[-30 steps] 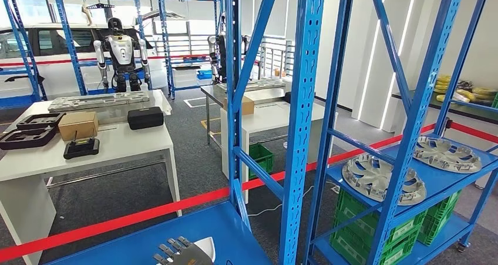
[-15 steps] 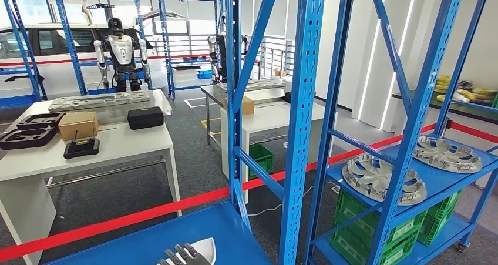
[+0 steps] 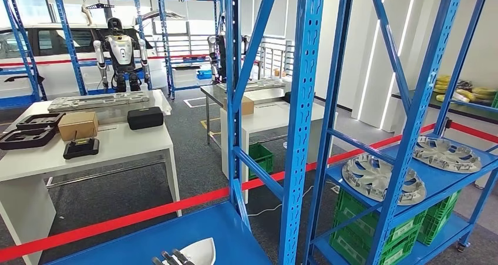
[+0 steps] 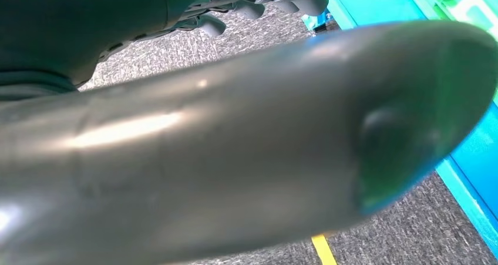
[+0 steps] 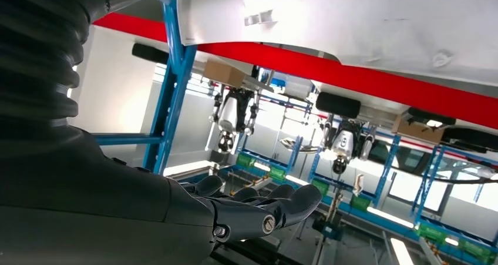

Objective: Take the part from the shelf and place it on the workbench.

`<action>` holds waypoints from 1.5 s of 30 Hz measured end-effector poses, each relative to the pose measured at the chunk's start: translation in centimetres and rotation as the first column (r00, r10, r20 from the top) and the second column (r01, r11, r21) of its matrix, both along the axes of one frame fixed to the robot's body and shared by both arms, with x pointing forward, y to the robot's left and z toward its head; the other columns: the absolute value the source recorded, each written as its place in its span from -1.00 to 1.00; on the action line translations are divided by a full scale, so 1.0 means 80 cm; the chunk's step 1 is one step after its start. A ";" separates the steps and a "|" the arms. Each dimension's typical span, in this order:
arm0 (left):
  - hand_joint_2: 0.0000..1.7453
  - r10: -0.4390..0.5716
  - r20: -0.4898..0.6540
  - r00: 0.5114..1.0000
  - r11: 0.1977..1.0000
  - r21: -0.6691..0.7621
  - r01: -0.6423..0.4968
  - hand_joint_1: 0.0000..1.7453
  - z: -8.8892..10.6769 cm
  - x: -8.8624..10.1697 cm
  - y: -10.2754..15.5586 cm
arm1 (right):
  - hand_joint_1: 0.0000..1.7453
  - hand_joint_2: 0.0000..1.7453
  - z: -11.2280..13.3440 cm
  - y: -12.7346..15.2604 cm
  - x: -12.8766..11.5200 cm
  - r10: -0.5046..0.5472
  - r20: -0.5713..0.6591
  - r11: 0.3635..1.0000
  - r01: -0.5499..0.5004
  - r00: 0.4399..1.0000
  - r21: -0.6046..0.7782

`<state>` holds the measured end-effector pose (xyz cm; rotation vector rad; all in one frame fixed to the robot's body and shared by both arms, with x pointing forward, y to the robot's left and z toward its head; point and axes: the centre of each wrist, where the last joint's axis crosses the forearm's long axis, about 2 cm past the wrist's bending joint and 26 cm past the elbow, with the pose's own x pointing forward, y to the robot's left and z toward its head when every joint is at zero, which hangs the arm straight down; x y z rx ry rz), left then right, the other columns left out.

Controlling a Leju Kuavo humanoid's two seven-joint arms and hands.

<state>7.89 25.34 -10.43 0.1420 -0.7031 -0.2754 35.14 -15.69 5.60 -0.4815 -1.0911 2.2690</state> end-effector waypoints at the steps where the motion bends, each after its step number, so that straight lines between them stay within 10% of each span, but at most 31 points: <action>1: -1.00 0.000 -0.002 1.000 1.000 0.001 0.000 -1.00 0.000 0.000 0.000 | -1.00 1.00 0.000 0.000 0.000 0.007 0.006 1.000 -0.007 1.000 -0.006; 26: -1.00 -0.019 -0.020 1.000 1.000 -0.011 0.019 -1.00 0.000 -0.005 -0.007 | -1.00 1.00 -0.020 -0.001 -0.021 0.130 -0.002 0.982 -0.129 0.991 -0.136; 45: -1.00 -0.025 -0.034 0.999 1.000 -0.007 0.025 -1.00 0.000 -0.006 -0.009 | -1.00 1.00 -0.037 -0.018 -0.032 -0.045 -0.208 0.995 0.025 0.977 -0.096</action>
